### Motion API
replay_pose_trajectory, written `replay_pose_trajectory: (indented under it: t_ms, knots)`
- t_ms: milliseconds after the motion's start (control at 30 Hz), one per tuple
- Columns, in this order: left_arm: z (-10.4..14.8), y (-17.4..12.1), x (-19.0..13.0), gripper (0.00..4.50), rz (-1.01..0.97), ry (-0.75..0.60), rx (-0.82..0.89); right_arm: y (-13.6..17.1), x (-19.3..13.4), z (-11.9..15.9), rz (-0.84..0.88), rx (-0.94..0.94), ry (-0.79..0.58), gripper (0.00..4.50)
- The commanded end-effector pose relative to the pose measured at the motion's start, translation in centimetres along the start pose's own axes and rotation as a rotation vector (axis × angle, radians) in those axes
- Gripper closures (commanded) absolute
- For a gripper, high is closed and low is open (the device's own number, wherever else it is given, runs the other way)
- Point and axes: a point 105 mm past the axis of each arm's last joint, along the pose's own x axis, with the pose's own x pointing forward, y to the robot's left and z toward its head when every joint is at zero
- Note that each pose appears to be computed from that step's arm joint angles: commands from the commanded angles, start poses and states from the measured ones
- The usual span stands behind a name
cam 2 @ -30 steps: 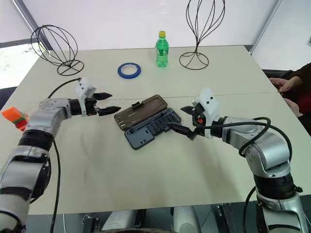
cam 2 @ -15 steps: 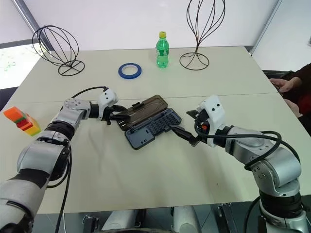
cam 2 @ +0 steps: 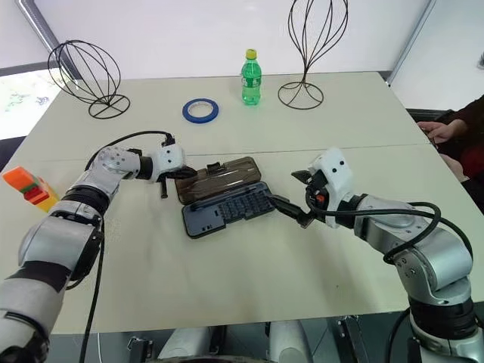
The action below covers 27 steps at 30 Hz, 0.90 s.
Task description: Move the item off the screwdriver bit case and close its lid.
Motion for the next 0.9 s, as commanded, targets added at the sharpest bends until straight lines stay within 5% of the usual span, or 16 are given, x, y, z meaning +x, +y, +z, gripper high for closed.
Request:
replay_pose_trajectory:
  t_ms: [33,433,533,767,900]
  knots:
    - [1.3,-1.3,-0.6,4.49,-0.166,-0.012,0.249,0.1,-0.2,0.9,0.014,-0.046,-0.026,0.0]
    - [0.4,-3.6,-0.7,4.49,-0.236,-0.044,0.224,0.3,0.3,0.4,0.03,-0.031,-0.016,0.0]
    - [0.3,-3.5,-0.7,3.63,-0.224,-0.045,0.176,0.1,0.4,0.4,0.028,-0.031,-0.015,0.0]
    - [0.2,-2.4,-1.2,0.14,-0.159,-0.053,0.124,-0.1,0.5,0.4,0.031,-0.032,-0.013,0.0]
    - [2.1,3.1,-4.0,0.06,0.07,-0.273,-0.284,-0.2,0.6,0.3,0.035,-0.028,-0.014,0.0]
